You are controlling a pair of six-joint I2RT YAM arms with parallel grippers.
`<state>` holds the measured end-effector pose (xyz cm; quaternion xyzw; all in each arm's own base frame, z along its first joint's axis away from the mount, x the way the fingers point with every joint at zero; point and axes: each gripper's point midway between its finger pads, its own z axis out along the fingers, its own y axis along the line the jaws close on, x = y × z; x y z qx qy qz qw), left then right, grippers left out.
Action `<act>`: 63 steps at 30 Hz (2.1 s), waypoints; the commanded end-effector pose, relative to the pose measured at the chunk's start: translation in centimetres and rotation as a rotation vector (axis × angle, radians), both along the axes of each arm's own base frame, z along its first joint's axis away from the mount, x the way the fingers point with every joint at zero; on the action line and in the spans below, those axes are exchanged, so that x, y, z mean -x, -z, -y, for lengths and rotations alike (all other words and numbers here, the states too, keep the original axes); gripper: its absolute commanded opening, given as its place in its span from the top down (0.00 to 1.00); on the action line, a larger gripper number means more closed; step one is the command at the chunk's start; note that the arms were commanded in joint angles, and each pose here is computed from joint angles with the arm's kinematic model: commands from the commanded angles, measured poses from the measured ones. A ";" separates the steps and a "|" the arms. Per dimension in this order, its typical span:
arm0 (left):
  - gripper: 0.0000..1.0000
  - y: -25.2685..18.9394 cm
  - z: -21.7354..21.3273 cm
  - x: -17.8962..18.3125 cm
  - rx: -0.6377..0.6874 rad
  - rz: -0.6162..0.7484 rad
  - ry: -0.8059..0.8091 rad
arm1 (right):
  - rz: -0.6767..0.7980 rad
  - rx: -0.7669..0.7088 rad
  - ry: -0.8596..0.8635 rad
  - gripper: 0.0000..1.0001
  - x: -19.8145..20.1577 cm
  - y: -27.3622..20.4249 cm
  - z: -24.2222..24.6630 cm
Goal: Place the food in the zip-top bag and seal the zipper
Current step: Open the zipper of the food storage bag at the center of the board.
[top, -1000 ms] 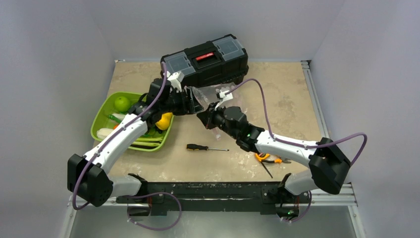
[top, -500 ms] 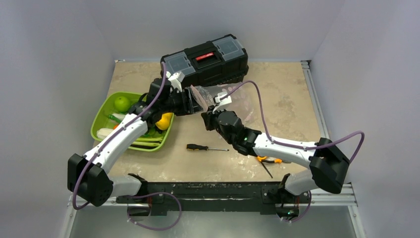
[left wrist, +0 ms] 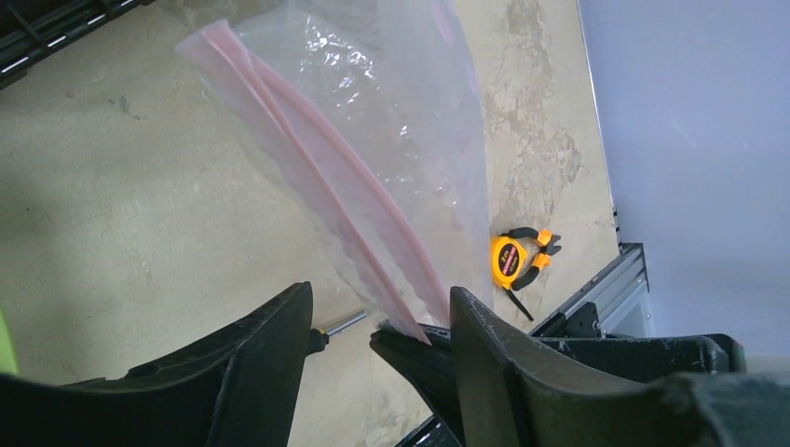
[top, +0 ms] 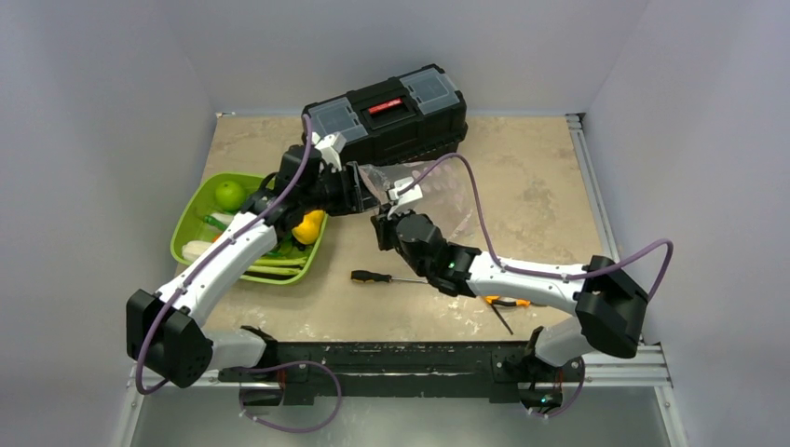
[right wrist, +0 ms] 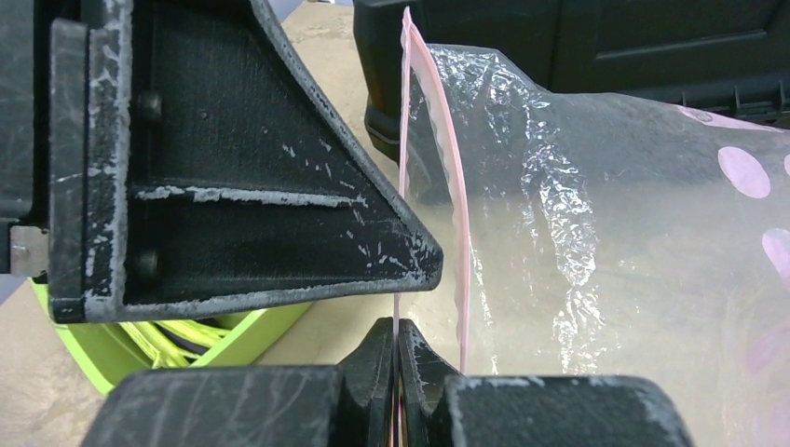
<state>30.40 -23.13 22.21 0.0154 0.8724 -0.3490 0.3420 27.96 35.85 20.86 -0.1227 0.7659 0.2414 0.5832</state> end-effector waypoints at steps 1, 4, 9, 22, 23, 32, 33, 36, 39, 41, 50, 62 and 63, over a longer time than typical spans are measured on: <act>0.48 -2.1 0.2 -0.6 0.002 0.069 0.011 | 0.054 -0.016 0.029 1.00 -0.3 -2.4 -0.6; 0.57 -2.0 0.3 -0.6 -0.002 0.061 0.014 | 0.063 -0.009 0.035 1.00 -0.2 -2.6 -0.7; 0.66 -1.8 0.4 -0.6 -0.007 0.055 0.020 | 0.063 0.000 0.045 1.00 -0.2 -2.4 -0.7; 0.78 -0.7 0.5 -0.6 -0.058 0.018 0.025 | 0.071 -0.012 0.041 1.00 0.3 -3.1 -1.0; 0.83 -0.7 0.6 -0.6 -0.060 0.020 0.029 | 0.071 -0.015 0.036 1.00 0.4 -3.1 -1.1; 1.00 -1.5 0.1 -0.6 -0.079 0.075 0.035 | 0.058 0.000 0.038 0.78 0.8 -2.4 -0.2; 1.00 -1.7 0.2 -0.5 -0.078 0.080 0.038 | 0.064 -0.001 0.036 0.74 1.0 -2.6 0.1; 1.00 -2.0 0.2 -0.5 -0.069 0.099 0.038 | 0.073 -0.006 0.024 0.64 1.4 -3.2 0.6; 1.00 -1.9 -0.1 -0.6 -0.084 0.100 0.029 | 0.084 -0.012 0.028 0.63 1.7 -4.8 1.4; 1.00 -2.0 -0.1 -0.5 -0.085 0.100 0.032 | 0.105 -0.024 0.037 0.57 1.7 -6.1 2.1; 1.00 -2.8 0.3 0.0 -0.066 0.126 0.052 | 0.042 -0.046 0.111 0.55 0.4 -6.2 3.1; 1.00 -2.9 0.3 0.2 -0.083 0.140 0.052 | -0.135 0.051 0.219 0.68 -2.5 -2.5 1.3; 1.00 -3.0 0.2 0.2 -0.082 0.142 0.051 | -0.130 0.069 0.238 0.73 -2.8 -2.3 1.5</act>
